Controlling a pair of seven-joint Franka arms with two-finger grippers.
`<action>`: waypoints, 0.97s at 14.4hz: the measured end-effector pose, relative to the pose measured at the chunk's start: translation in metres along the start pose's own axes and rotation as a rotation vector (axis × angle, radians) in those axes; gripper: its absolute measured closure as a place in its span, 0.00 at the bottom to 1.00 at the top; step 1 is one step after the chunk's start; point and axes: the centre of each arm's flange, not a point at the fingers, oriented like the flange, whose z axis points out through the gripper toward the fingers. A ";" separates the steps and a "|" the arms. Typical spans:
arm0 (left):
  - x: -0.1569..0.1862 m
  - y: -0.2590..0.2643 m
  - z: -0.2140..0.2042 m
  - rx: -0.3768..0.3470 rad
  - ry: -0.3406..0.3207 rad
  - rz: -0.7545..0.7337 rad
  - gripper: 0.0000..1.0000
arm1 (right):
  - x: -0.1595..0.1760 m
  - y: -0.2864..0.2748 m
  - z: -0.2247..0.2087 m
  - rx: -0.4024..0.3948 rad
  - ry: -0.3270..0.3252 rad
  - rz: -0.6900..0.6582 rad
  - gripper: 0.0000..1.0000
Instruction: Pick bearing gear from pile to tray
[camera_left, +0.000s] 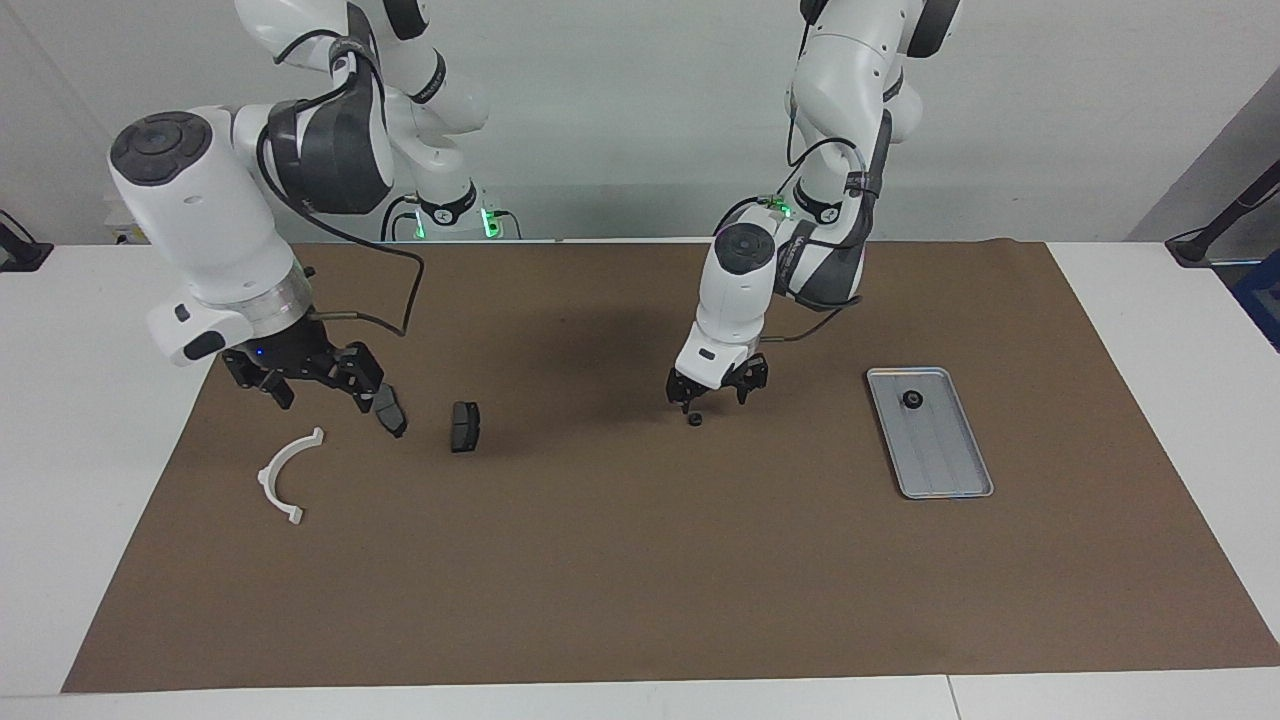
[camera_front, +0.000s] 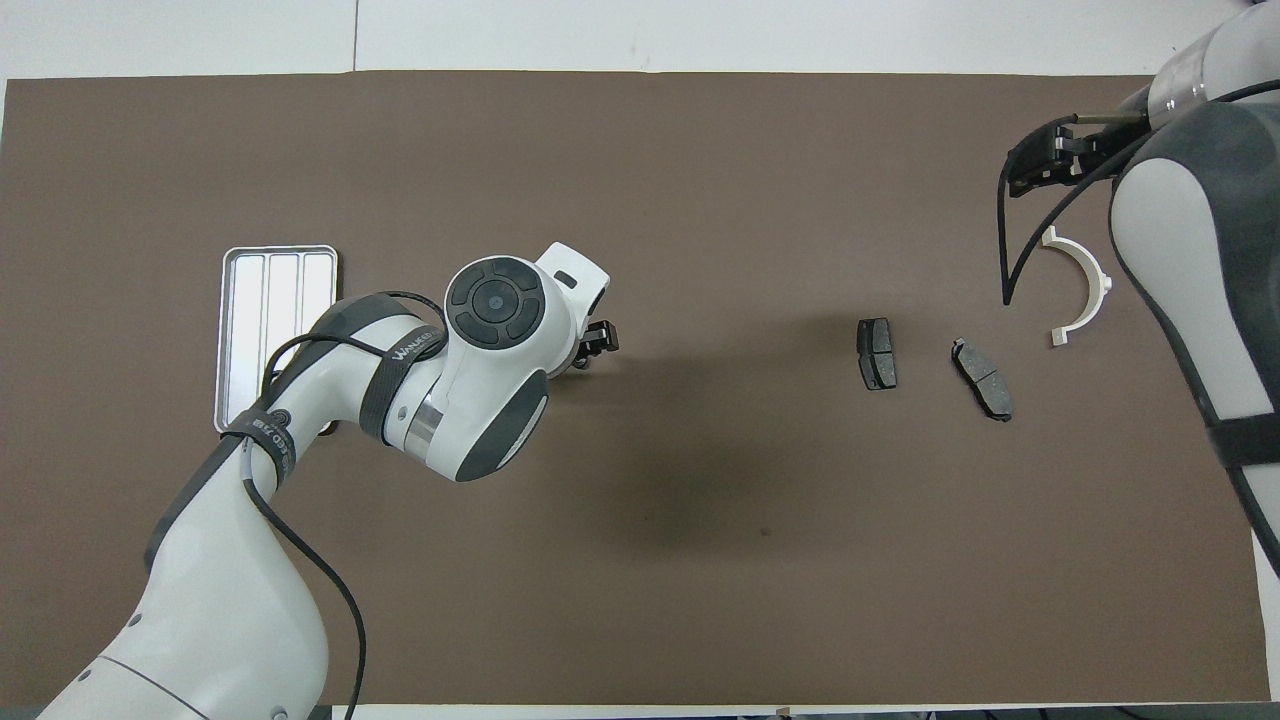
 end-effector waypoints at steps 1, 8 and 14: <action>0.000 0.002 0.005 -0.006 0.004 -0.008 0.00 | -0.011 0.001 -0.009 -0.002 0.001 -0.010 0.00; -0.008 0.016 0.010 -0.022 0.018 -0.014 0.10 | -0.098 0.000 -0.077 -0.018 -0.052 -0.031 0.00; -0.009 0.012 0.022 -0.014 0.028 -0.003 0.10 | -0.105 -0.012 -0.066 -0.020 -0.090 -0.054 0.00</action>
